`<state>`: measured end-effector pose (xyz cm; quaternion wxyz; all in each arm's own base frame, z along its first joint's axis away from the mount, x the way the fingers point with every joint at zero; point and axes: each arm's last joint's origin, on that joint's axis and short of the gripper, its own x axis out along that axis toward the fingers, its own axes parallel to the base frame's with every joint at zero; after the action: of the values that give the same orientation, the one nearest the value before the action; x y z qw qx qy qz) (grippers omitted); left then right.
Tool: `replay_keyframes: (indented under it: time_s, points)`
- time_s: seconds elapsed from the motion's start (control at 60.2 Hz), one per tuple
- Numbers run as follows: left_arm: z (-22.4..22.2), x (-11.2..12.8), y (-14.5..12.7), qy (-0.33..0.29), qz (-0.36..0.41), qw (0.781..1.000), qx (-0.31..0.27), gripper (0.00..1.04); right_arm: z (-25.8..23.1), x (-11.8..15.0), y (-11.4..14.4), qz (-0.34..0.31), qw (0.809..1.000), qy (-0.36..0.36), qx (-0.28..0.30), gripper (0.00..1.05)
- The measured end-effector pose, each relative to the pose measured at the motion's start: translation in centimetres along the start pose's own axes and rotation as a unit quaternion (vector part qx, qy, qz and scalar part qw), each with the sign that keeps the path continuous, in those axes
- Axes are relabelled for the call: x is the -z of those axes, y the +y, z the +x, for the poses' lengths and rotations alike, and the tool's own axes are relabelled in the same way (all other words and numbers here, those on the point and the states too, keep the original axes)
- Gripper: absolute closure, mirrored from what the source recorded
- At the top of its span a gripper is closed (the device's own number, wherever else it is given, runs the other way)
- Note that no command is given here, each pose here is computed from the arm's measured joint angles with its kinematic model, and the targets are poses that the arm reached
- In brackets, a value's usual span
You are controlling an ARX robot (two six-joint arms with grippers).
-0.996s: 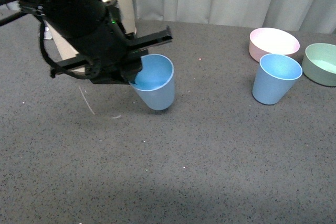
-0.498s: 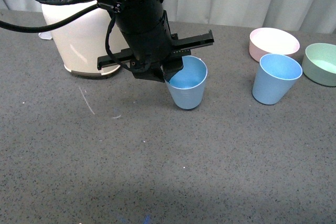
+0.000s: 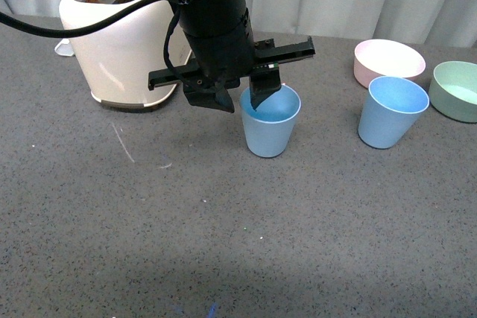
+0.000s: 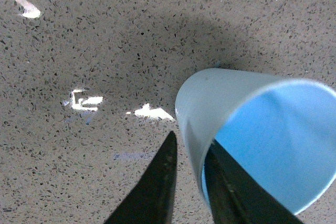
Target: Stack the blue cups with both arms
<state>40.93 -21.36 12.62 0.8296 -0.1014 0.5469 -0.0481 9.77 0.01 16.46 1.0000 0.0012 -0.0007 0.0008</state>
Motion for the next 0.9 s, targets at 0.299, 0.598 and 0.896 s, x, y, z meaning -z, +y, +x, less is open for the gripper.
replay_keyframes:
  time_s: [0.299, 0.598, 0.896]
  points:
    - [-1.3, -0.7, -0.3, -0.02, -0.003, 1.0, 0.016, 0.26, 0.0, 0.0, 0.0, 0.0, 1.0, 0.0, 0.0, 0.1]
    - [-3.1, 1.5, 3.9, -0.336, 0.082, 0.936, -0.065, 0.31, 0.0, 0.0, 0.0, 0.0, 1.0, 0.0, 0.0, 0.1]
    - [-11.2, 7.2, 12.4, -0.561, 0.085, 0.822, -0.038, 0.82, 0.0, 0.0, 0.0, 0.0, 1.0, 0.0, 0.0, 0.1]
